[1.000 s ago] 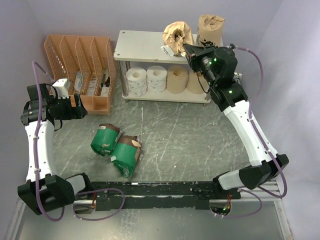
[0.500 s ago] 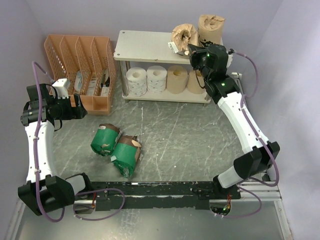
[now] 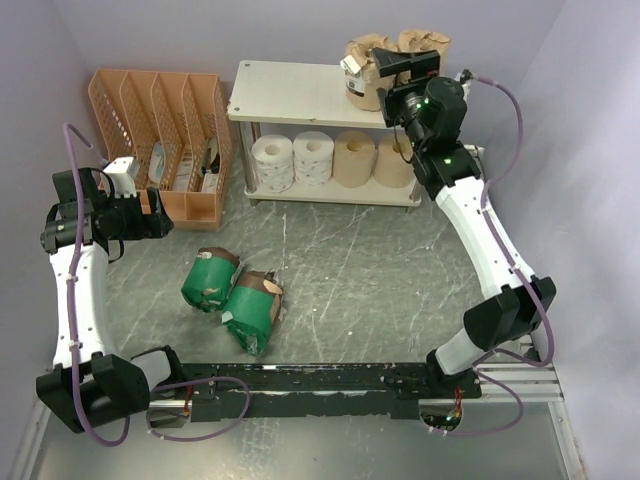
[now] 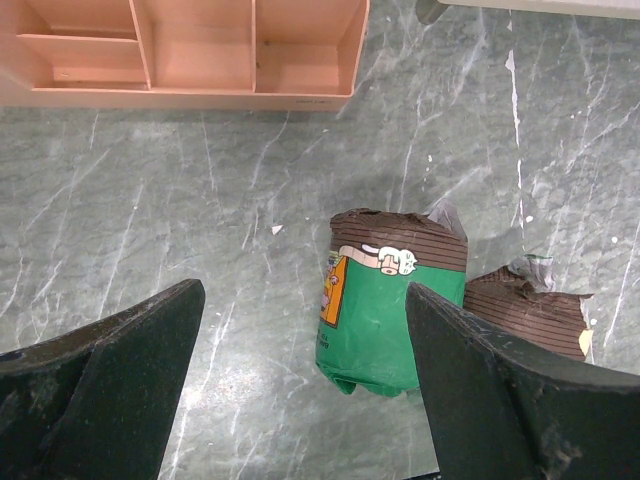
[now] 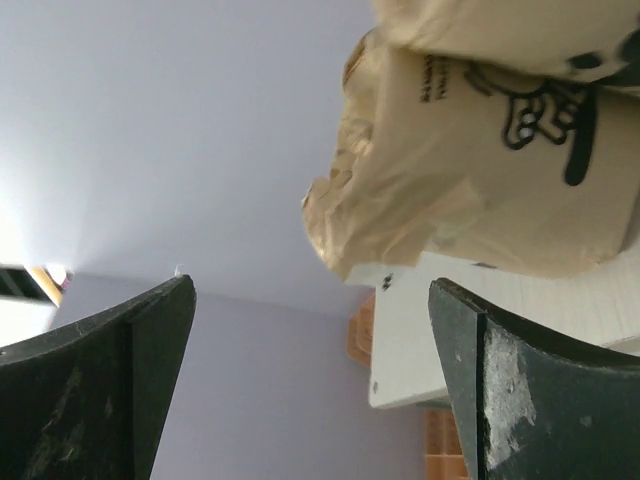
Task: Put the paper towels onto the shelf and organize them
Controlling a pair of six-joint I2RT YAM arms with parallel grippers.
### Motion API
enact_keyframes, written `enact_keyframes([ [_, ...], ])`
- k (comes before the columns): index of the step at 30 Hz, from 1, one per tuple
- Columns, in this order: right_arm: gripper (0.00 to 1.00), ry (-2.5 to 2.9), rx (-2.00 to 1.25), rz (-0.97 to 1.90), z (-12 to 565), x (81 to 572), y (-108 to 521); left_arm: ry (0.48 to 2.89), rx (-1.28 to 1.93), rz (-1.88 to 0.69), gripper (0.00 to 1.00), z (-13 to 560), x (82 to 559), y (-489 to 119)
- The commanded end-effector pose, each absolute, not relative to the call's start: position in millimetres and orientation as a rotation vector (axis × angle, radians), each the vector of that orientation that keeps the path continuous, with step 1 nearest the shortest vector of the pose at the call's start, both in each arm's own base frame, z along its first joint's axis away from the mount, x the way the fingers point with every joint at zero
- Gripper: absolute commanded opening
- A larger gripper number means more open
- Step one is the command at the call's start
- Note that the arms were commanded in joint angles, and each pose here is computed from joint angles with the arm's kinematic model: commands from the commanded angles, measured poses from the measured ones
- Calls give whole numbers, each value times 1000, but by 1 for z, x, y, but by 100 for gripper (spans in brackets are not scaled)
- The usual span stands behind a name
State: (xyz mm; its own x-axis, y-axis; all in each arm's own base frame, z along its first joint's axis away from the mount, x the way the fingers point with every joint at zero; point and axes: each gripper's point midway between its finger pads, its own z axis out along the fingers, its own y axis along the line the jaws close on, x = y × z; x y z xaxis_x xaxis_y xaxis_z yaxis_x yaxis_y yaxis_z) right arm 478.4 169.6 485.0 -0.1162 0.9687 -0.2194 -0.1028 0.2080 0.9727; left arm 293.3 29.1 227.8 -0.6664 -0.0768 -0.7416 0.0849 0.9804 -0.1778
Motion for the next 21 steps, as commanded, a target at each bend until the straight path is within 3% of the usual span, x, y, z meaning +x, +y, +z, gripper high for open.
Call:
enact_keyframes([
  [1, 100, 1333, 544, 1144, 524, 418, 212, 2268, -3, -227, 93, 231, 294, 32],
  [5, 100, 1471, 169, 963, 477, 342, 288, 2266, -8, -224, 93, 233, 294, 33],
  [13, 100, 2074, -536, 592, 231, 268, 365, 2249, -49, -181, 93, 238, 296, 40],
  [18, 100, 1984, -869, 490, 169, 194, 400, 2213, -147, -40, 94, 245, 296, 62],
  [21, 100, 2006, -919, 508, 149, 180, 409, 2202, -149, -43, 93, 247, 294, 62],
])
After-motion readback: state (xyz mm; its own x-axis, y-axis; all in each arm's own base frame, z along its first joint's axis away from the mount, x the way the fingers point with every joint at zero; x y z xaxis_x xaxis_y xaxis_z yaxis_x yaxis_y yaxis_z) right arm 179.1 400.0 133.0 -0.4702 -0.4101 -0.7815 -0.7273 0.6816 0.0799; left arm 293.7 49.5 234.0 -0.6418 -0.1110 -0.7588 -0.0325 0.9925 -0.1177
